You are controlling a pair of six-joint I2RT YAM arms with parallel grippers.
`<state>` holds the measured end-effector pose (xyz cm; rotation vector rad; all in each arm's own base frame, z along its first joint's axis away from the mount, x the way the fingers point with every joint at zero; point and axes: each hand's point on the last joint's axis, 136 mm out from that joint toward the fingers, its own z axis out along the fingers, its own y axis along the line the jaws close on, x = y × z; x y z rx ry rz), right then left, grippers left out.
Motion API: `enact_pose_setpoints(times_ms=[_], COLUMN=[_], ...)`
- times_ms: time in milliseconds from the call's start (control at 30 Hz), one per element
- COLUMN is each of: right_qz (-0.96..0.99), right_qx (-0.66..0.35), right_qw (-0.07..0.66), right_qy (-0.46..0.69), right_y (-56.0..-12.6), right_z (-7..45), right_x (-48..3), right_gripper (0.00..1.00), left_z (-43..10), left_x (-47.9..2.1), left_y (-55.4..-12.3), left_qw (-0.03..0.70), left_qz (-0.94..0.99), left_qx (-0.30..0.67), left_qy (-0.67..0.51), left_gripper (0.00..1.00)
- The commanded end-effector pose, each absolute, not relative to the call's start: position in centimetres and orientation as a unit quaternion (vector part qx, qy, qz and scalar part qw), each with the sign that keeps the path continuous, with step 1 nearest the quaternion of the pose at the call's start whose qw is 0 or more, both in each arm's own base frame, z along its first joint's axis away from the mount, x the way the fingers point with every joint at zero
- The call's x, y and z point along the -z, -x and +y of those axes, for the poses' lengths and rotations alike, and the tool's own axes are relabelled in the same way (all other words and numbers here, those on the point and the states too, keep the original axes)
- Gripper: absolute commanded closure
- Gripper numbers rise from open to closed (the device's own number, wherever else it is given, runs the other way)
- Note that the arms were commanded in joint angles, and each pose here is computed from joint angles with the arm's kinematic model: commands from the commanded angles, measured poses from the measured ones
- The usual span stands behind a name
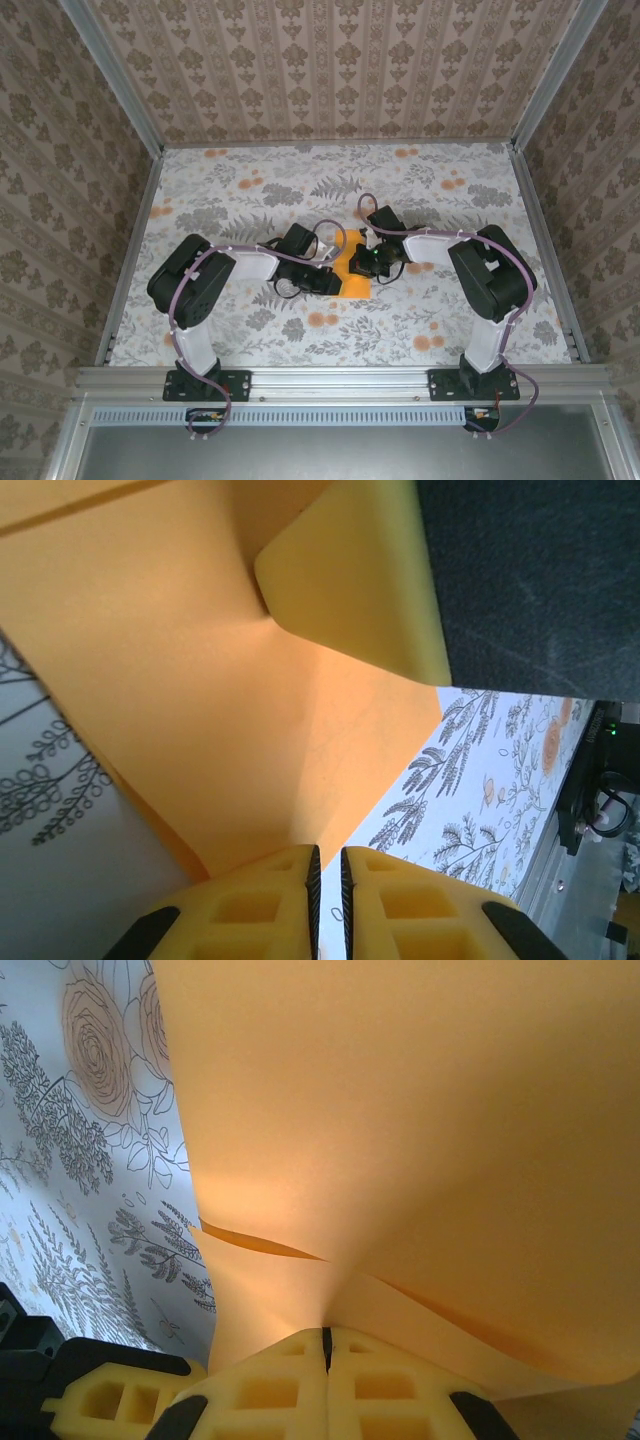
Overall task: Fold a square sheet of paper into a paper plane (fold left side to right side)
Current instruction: Fold the triangle a second time at the center of the table.
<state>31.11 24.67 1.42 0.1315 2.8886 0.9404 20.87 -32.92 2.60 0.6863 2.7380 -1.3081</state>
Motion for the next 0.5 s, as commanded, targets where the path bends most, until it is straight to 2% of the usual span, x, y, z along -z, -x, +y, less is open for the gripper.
enact_pose_setpoints(times_ms=[0,467], right_qz=[0.966,0.968], right_qx=[-0.253,-0.245], right_qw=[0.005,0.004], right_qy=[-0.06,-0.058], right_y=[-29.2,-29.1], right_z=[22.6,22.3], right_x=[1.4,1.5], right_gripper=[0.97,0.97], left_z=[-32.3,-31.3], left_x=[-1.8,-1.5], left_y=[-20.8,-20.3], left_qw=[0.012,0.014], left_qz=[0.888,0.895], left_qx=[0.408,0.396], left_qy=[-0.213,-0.206], left_gripper=[0.84,0.88])
